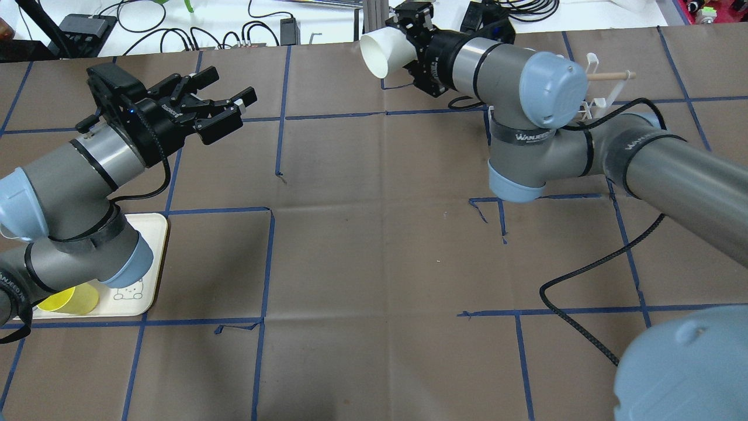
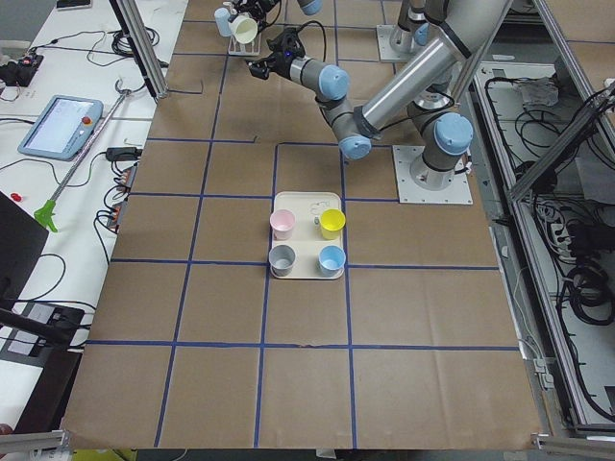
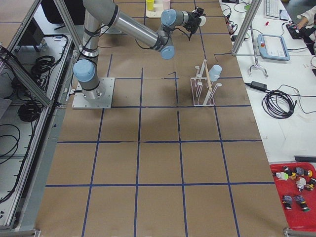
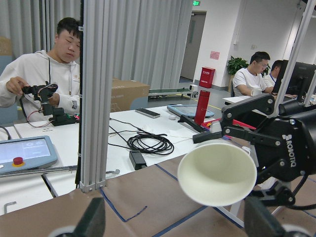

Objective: Transfer IKEA cup to right arm and place on rack

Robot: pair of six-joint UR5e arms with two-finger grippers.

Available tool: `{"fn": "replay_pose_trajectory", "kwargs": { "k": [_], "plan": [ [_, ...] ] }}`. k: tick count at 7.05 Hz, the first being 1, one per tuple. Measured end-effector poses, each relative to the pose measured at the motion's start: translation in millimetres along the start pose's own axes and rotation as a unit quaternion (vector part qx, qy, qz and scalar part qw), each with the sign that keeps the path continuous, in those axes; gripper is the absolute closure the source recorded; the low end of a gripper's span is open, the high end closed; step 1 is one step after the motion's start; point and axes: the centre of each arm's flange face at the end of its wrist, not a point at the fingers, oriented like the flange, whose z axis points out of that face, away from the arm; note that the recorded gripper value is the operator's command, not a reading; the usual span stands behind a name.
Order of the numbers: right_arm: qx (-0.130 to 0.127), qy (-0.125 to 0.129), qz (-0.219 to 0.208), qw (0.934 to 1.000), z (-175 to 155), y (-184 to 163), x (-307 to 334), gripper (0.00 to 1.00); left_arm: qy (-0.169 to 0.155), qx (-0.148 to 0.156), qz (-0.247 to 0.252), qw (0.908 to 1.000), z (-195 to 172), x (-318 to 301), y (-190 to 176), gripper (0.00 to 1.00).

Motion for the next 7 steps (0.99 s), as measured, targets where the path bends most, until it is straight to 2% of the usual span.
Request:
{"fn": "replay_pose_trajectory", "kwargs": {
  "k": [1, 2, 3, 4, 5, 6, 7],
  "plan": [
    [0.026, -0.003, -0.067, 0.9974, -17.1, -26.3, -4.8, 0.66, -0.034, -0.01, -0.007, 0.9994, 2.8, -15.0, -7.2, 0.01],
    [0.049, 0.001, -0.131, 0.9902, -30.3, -49.8, -4.9, 0.67, -0.074, -0.025, -0.017, 0.9968, 8.3, -31.6, -15.3, 0.01],
    [0.071, 0.01, -0.194, 0.9783, -40.7, -72.9, -1.6, 0.67, -0.117, -0.049, -0.032, 0.9914, 13.4, -47.2, -18.0, 0.01],
    [0.09, 0.024, -0.264, 0.9601, -51.0, -97.4, 3.7, 0.67, -0.157, -0.077, -0.052, 0.9832, 20.1, -55.1, -17.7, 0.01],
    [0.107, 0.041, -0.334, 0.9355, -61.6, -121.6, 10.4, 0.68, -0.191, -0.108, -0.072, 0.973, 32.0, -55.9, -18.8, 0.01],
    [0.122, 0.064, -0.414, 0.8998, -73.4, -147.2, 18.2, 0.7, -0.233, -0.155, -0.095, 0.9554, 49.9, -55.6, -23.1, 0.01],
    [0.135, 0.09, -0.478, 0.8633, -84.6, -170.9, 26.3, 0.7, -0.272, -0.22, -0.113, 0.9302, 70.5, -51.0, -32.4, 0.0]
  ]
}}
